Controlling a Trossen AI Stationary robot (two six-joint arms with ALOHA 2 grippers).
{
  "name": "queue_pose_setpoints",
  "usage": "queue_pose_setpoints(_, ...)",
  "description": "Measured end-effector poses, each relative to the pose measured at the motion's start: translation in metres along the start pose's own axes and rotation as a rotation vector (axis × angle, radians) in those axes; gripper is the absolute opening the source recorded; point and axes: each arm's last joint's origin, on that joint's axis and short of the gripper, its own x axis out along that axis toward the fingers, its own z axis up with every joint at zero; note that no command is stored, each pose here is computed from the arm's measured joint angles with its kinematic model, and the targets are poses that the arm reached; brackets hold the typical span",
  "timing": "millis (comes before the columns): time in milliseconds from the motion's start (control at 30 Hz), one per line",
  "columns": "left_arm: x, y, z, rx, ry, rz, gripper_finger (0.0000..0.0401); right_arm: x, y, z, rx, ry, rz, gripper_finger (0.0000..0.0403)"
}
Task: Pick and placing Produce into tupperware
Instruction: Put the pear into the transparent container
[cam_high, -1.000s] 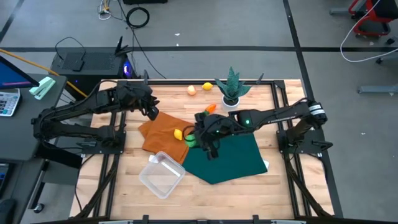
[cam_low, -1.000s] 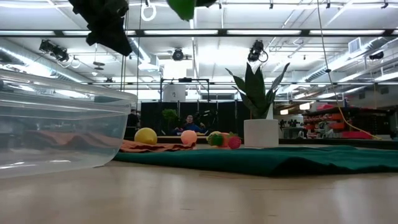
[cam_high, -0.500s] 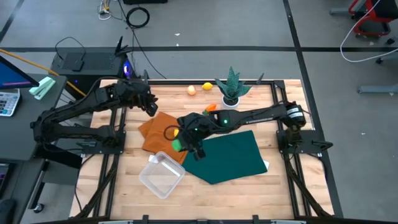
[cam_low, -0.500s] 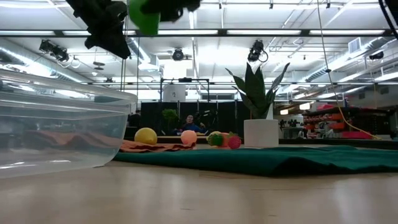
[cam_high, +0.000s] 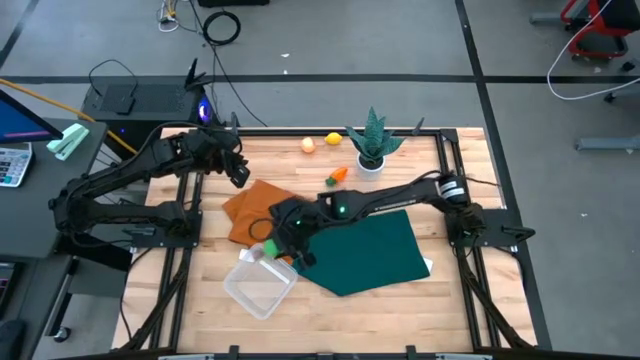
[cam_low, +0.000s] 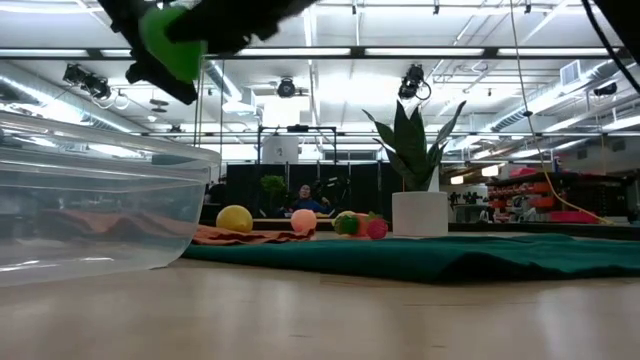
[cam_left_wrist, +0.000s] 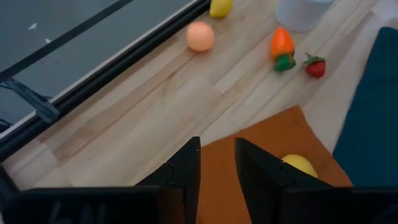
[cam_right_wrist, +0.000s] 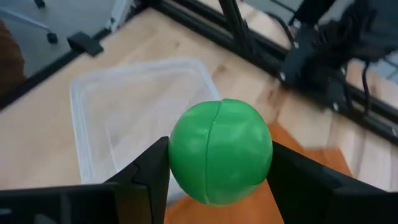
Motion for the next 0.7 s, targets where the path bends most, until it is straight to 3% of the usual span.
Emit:
queue_pose_setpoints(367, 0.0, 0.0, 0.0, 0.0, 0.003, 0.0, 0.0107, 0.049, -0.005, 0.019, -0.024, -0.048, -0.031, 0.0185)
queue_pose_setpoints(700, 0.0, 0.001, 0.0, 0.022, 0.002, 0.003, 0.0107, 0.063, 0.028, 0.032, -0.023, -0.033, -0.1, 0.0185)
